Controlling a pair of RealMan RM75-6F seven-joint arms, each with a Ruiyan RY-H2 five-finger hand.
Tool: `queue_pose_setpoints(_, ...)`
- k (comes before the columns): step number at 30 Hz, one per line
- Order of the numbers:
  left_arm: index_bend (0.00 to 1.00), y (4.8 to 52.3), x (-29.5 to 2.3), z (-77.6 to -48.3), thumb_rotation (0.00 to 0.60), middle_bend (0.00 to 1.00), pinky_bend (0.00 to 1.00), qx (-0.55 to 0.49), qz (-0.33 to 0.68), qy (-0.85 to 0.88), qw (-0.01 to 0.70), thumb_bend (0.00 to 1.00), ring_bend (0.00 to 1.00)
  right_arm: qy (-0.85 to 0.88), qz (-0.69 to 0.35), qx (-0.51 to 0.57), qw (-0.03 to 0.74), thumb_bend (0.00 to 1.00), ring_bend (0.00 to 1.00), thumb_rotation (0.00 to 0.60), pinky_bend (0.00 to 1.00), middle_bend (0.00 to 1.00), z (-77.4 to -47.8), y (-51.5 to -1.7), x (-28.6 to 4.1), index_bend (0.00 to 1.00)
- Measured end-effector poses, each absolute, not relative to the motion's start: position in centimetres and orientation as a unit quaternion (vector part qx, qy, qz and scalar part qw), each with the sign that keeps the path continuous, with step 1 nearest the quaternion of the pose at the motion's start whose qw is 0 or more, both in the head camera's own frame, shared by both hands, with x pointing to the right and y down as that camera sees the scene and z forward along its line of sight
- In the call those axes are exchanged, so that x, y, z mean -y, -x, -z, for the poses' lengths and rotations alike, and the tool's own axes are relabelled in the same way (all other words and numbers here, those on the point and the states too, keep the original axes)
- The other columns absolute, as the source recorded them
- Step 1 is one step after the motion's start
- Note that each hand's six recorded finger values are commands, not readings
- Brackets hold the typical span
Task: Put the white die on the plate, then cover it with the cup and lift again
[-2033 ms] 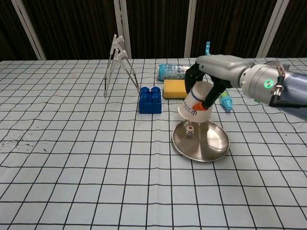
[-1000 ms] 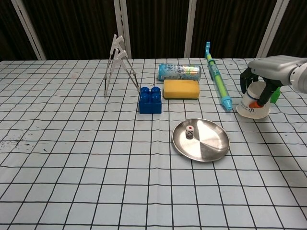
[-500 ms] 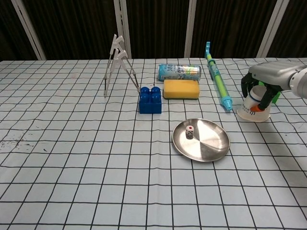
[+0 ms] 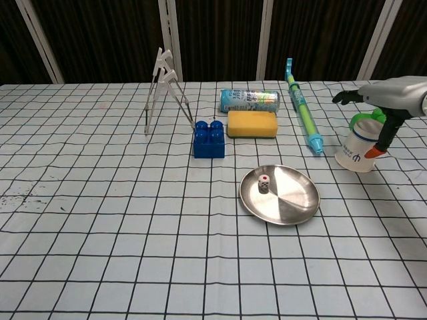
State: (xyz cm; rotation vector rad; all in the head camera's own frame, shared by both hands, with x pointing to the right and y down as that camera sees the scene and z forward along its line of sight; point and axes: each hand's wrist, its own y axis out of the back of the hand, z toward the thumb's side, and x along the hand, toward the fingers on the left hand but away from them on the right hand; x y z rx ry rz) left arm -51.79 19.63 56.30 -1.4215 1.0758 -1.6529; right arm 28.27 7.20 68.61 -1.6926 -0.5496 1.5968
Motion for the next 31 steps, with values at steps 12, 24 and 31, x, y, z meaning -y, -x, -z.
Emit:
queue_pose_setpoints(12, 0.33, 52.0, -19.8, -55.5, 0.600, 0.00, 0.12, -0.428, 0.625, 0.555, 0.344, 0.70, 0.00, 0.624, -0.604, 0.310, 0.388, 0.03, 0.13, 0.600, 0.00, 0.14, -60.0, -32.8, -14.4, 0.14)
queue_pose_setpoints(24, 0.32, 52.1, -20.1, -54.8, 0.600, 0.00, 0.12, -0.436, 0.618, 0.556, 0.345, 0.70, 0.00, 0.577, -0.596, 0.402, 0.387, 0.03, 0.13, 0.600, 0.00, 0.14, -55.3, -39.8, -23.4, 0.14)
queue_pose_setpoints(31, 0.32, 51.6, -20.0, -54.3, 0.600, 0.00, 0.12, -0.440, 0.604, 0.561, 0.356, 0.70, 0.00, 0.556, -0.592, 0.414, 0.410, 0.03, 0.13, 0.600, 0.00, 0.14, -54.3, -40.4, -23.6, 0.14)
